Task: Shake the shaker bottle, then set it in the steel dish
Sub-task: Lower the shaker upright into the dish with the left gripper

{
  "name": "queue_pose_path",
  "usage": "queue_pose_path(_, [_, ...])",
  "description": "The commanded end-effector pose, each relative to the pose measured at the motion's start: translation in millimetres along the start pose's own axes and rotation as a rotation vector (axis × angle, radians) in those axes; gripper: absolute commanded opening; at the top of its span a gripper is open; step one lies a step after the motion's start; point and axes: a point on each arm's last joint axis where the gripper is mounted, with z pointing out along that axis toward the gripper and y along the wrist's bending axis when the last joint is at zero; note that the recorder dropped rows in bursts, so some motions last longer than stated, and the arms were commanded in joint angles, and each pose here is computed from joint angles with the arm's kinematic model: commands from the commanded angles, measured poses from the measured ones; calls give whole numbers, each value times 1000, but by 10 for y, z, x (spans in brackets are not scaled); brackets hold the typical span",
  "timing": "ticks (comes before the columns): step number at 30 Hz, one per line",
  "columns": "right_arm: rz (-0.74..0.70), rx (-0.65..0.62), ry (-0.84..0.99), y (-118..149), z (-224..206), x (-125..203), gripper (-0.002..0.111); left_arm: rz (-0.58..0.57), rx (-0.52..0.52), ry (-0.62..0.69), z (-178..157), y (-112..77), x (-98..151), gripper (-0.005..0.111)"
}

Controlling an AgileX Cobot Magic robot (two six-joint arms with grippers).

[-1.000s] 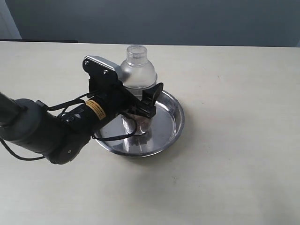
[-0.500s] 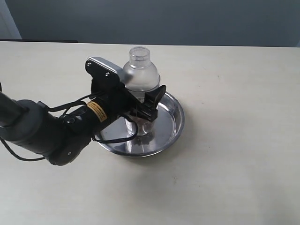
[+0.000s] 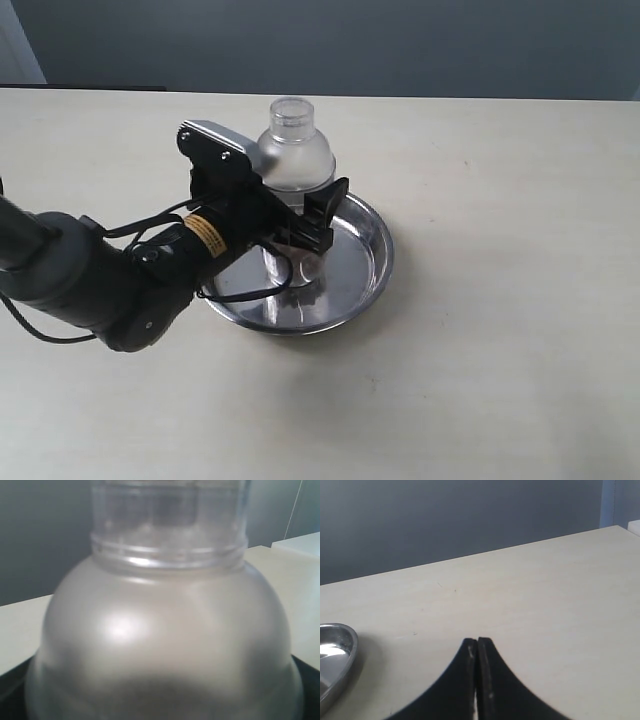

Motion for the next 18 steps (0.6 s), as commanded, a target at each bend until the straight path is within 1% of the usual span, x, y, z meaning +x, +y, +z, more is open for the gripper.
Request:
queue_pose_path(1, [-4, 4, -13, -3, -2, -7, -1, 21, 52, 5, 12, -61, -2, 72])
queue_pose_path(4, [-4, 4, -13, -3, -2, -7, -1, 37, 75, 36, 10, -81, 27, 72])
queue_pose_path(9, [-4, 4, -13, -3, -2, -7, -1, 37, 75, 38, 10, -81, 28, 72])
queue_pose_path(15, [-4, 4, -13, -3, -2, -7, -1, 31, 66, 22, 11, -73, 14, 72])
queue_pose_path(18, [-4, 4, -13, -3, -2, -7, -1, 57, 81, -3, 5, -87, -5, 72])
